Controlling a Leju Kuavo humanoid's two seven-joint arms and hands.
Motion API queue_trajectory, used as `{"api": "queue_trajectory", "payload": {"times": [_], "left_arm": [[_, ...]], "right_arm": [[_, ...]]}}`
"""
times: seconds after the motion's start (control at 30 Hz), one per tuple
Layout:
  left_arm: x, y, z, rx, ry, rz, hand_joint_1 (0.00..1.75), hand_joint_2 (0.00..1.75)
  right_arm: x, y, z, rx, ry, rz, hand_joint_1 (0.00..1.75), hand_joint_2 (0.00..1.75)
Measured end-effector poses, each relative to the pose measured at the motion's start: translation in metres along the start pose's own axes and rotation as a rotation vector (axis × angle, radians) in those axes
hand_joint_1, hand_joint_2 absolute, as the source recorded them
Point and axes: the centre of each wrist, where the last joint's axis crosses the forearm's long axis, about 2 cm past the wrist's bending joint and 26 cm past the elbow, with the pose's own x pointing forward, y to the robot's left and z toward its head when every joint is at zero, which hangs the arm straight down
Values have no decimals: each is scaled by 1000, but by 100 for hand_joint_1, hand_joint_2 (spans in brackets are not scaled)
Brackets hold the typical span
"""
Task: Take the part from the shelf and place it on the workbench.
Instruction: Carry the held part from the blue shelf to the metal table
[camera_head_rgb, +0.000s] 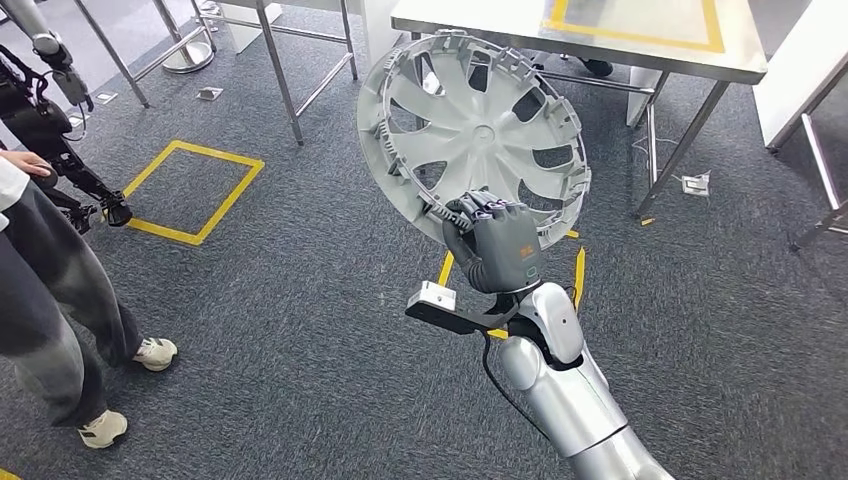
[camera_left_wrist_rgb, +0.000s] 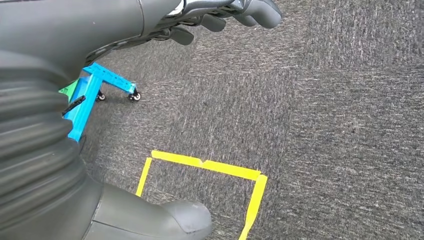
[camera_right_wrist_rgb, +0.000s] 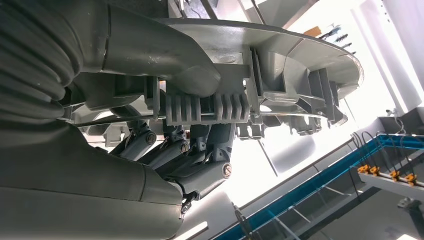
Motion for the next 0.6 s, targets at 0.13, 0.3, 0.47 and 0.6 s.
{"api": "queue_trajectory", "payload": {"times": [0.13, 0.3, 0.47, 0.6], "left_arm": [[0, 0, 0, -1, -1, 0, 0, 175], [1, -1, 0, -1, -4, 1, 0, 175], [1, -1, 1, -4, -5, 0, 0, 175], [1, -1, 0, -5, -5, 0, 0, 175]], "right_arm": [[0, 0, 0, -1, 0, -1, 175, 175], [-1, -2, 0, -5, -2, 3, 175, 175], [-4, -1, 6, 1, 13, 2, 175, 175], [-3, -2, 9, -1, 15, 2, 175, 175]]}}
